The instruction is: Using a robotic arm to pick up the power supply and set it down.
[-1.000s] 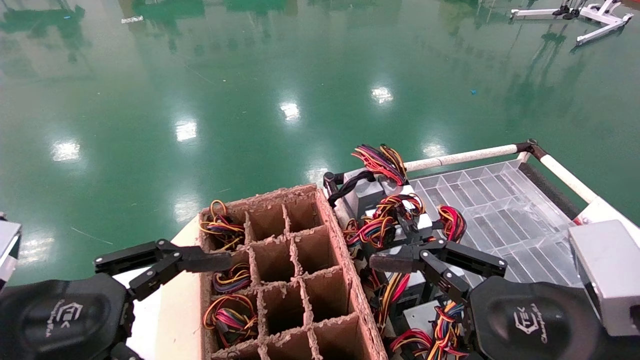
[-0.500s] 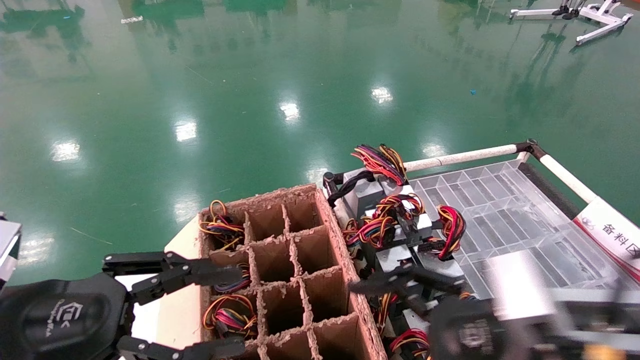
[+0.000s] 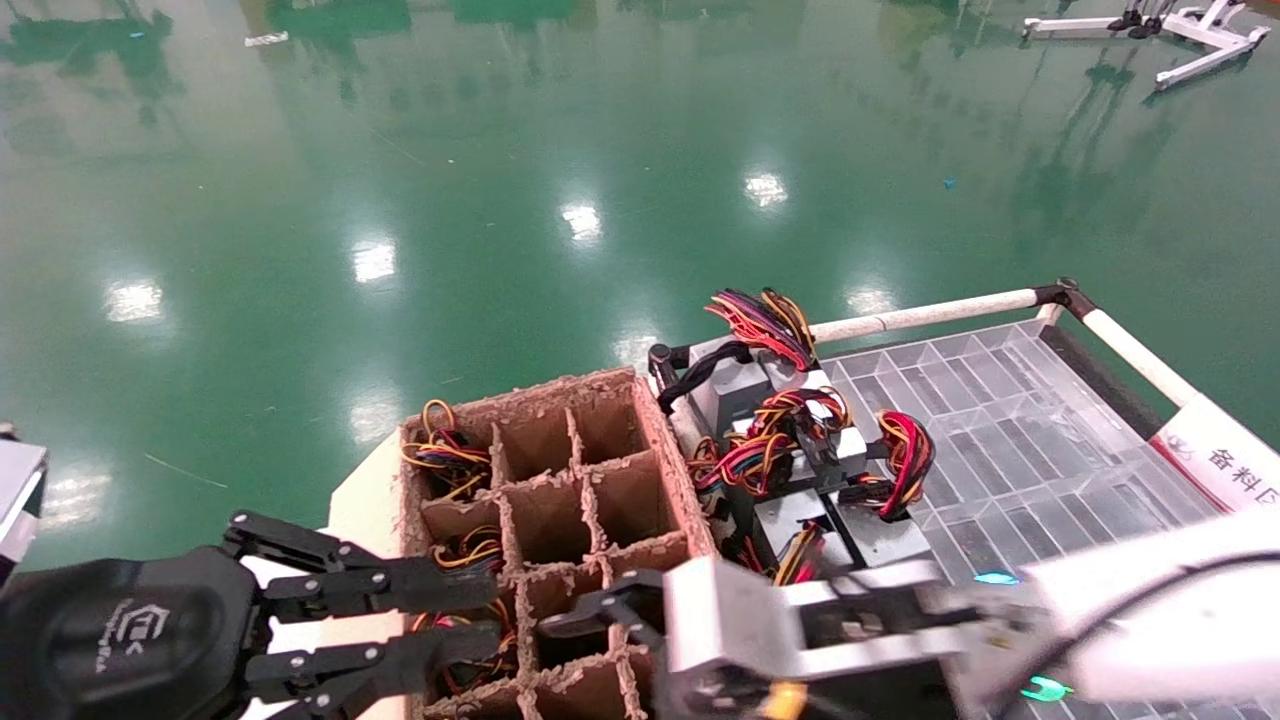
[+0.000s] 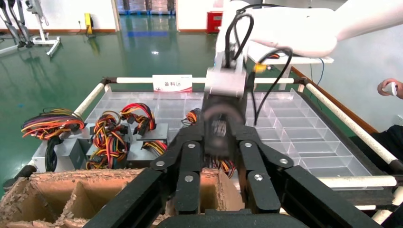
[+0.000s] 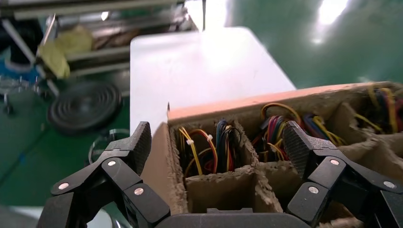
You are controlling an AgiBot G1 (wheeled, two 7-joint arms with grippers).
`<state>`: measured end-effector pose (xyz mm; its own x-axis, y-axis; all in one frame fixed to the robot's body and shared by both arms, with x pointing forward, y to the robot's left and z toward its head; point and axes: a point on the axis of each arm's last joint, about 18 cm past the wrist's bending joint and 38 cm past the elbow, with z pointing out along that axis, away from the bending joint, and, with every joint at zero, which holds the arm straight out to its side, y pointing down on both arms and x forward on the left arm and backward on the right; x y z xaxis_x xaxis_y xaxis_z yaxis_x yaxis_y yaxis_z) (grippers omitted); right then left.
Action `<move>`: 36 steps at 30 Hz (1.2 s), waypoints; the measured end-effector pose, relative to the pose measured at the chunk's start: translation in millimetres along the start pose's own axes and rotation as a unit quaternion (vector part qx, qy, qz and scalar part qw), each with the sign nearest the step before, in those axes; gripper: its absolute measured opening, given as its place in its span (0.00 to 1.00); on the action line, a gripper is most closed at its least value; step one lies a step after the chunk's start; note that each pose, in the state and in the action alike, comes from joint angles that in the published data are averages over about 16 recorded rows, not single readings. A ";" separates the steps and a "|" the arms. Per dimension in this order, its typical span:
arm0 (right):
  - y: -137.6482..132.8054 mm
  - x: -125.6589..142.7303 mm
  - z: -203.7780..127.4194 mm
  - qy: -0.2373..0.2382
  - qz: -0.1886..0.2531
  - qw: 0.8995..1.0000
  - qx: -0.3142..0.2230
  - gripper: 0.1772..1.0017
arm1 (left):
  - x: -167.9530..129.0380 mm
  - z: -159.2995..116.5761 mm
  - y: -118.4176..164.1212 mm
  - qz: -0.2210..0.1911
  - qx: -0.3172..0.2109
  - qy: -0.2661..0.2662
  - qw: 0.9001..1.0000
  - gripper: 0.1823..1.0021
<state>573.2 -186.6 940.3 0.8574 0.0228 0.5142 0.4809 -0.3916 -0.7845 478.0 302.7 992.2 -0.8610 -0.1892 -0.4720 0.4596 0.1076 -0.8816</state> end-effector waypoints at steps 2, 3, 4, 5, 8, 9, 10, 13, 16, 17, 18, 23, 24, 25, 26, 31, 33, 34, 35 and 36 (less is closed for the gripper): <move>0.7 5.0 11.8 -0.010 -0.008 1.000 -0.011 1.00 | 0.0 0.0 0.0 0.000 0.000 0.000 1.000 0.18; 1.1 7.3 17.4 -0.014 -0.013 1.000 -0.017 1.00 | 0.0 0.0 0.0 0.000 0.000 0.000 1.000 0.16; 1.4 9.5 22.7 -0.019 -0.017 0.999 -0.024 1.00 | 0.0 0.0 0.0 0.000 0.000 0.000 1.000 0.15; 1.6 11.7 27.7 -0.023 -0.022 0.999 -0.030 1.00 | 0.0 0.0 0.0 0.000 0.000 0.000 1.000 0.14; 2.2 17.4 41.2 -0.036 -0.034 0.998 -0.047 1.00 | 0.0 0.0 0.0 0.000 0.000 0.000 1.000 0.09; 2.5 19.1 45.3 -0.040 -0.037 0.997 -0.052 1.00 | 0.0 0.0 0.0 0.000 0.000 0.000 1.000 0.07; 2.8 20.8 48.9 -0.043 -0.040 0.997 -0.058 1.00 | 0.0 0.0 0.0 0.000 0.000 0.000 1.000 0.07; 3.9 25.0 58.1 -0.053 -0.047 0.995 -0.071 0.99 | 0.0 0.0 0.0 0.000 0.000 0.000 1.000 0.04; 4.9 28.9 65.2 -0.059 -0.052 0.994 -0.082 0.99 | 0.0 0.0 0.0 0.000 0.000 0.000 1.000 0.03; 5.2 30.1 67.2 -0.061 -0.053 0.993 -0.084 0.98 | 0.0 0.0 0.0 0.000 0.000 0.000 1.000 0.02; 5.5 31.2 69.0 -0.062 -0.054 0.993 -0.087 0.97 | 0.0 0.0 0.0 0.000 0.000 0.000 1.000 0.02; 7.6 35.7 75.8 -0.068 -0.055 0.991 -0.096 0.94 | 0.0 0.0 0.0 0.000 0.000 0.000 1.000 0.01; 8.2 36.4 76.8 -0.069 -0.055 0.991 -0.097 0.92 | 0.0 0.0 0.0 0.000 0.000 0.000 1.000 0.01; 8.7 37.0 77.7 -0.070 -0.055 0.991 -0.099 0.91 | 0.0 0.0 0.0 0.000 0.000 0.000 1.000 0.01; 9.3 37.6 78.5 -0.070 -0.054 0.991 -0.099 0.89 | 0.0 0.0 0.0 0.000 0.000 0.000 1.000 0.01; 12.6 39.5 81.4 -0.074 -0.050 0.991 -0.103 0.80 | 0.0 0.0 0.0 0.000 0.000 0.000 1.000 0.01; 14.0 39.9 82.0 -0.076 -0.049 0.990 -0.105 0.76 | 0.0 0.0 0.0 0.000 0.000 0.000 1.000 0.01; 14.7 40.0 82.3 -0.076 -0.048 0.990 -0.106 0.74 | 0.0 0.0 0.0 0.000 0.000 0.000 1.000 0.01; 15.3 40.2 82.5 -0.077 -0.048 0.990 -0.107 0.72 | 0.0 0.0 0.0 0.000 0.000 0.000 1.000 0.01; 15.9 40.2 82.7 -0.078 -0.047 0.990 -0.107 0.69 | 0.0 0.0 0.0 0.000 0.000 0.000 1.000 0.01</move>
<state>630.5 -115.8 919.8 0.8366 0.2033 0.5088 0.5243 -0.5665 -0.6357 478.0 302.7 992.2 -0.8610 -0.1892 -0.4720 0.4597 0.1076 -0.8816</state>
